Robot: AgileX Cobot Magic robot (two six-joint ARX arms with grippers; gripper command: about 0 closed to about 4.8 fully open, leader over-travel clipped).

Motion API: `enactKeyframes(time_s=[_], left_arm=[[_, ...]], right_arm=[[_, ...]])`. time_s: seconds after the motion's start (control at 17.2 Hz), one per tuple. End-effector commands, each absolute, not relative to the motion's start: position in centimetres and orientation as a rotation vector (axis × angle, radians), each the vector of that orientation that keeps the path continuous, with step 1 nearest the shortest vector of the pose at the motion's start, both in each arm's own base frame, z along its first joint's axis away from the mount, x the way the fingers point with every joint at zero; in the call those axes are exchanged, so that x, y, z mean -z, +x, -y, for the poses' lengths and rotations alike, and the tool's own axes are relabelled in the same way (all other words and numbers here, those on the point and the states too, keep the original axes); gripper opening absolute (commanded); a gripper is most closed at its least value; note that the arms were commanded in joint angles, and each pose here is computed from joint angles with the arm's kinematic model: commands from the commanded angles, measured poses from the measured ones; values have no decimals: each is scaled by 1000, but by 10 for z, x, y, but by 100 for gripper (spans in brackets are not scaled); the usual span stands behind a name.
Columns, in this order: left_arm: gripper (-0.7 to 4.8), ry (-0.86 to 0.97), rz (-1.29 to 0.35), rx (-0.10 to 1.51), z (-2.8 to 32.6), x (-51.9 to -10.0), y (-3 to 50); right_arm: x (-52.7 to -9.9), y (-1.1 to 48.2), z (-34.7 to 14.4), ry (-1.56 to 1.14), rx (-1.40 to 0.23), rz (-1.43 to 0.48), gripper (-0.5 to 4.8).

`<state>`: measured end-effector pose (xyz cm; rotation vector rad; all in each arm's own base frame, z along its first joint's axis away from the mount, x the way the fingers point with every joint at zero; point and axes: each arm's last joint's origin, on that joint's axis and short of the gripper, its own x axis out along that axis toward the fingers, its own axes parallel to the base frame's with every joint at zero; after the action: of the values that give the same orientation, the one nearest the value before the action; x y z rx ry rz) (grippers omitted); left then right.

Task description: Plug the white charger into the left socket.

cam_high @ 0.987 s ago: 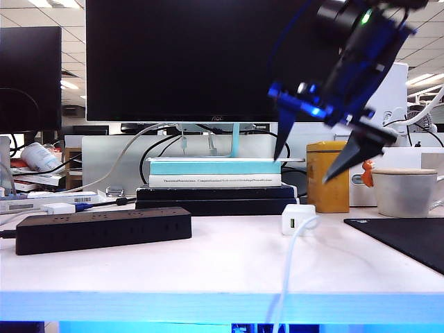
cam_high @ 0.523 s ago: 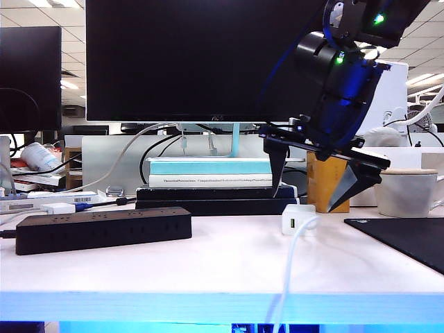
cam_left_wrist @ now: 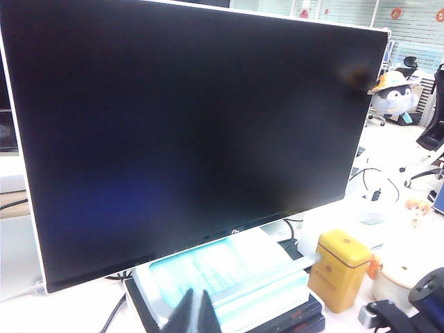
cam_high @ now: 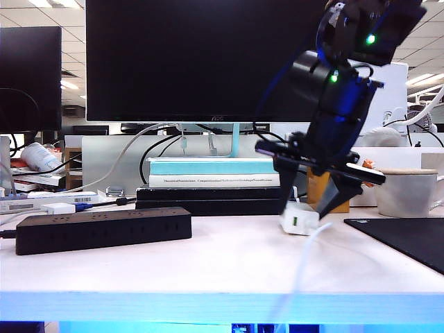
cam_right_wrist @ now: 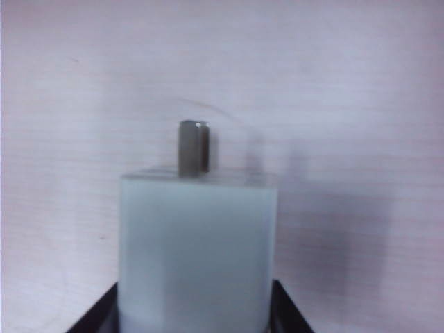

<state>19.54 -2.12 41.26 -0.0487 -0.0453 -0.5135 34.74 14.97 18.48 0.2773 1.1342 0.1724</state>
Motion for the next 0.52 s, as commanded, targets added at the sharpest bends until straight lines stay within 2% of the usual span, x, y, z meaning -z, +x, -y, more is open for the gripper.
enactKeyframes(time_s=[0.06, 0.17, 0.23, 0.29, 0.46, 0.52], left_arm=[[-5, -41, 59, 518, 21, -415, 194], [-5, -37, 60, 518, 21, -415, 194], [-5, -14, 59, 526, 21, -414, 194], [-5, 34, 62, 590, 23, -413, 193], [-5, 242, 123, 683, 29, -412, 191], [-4, 353, 155, 694, 32, -411, 191]], right_arm=[[-185, 348, -153, 325, -255, -1154, 224], [-195, 352, -157, 393, -379, -1160, 224], [-212, 356, -163, 456, -502, -1156, 224], [-226, 360, -167, 523, -589, -1154, 224], [-274, 370, -177, 726, -780, -1139, 224], [-296, 374, -181, 799, -901, -1120, 224]])
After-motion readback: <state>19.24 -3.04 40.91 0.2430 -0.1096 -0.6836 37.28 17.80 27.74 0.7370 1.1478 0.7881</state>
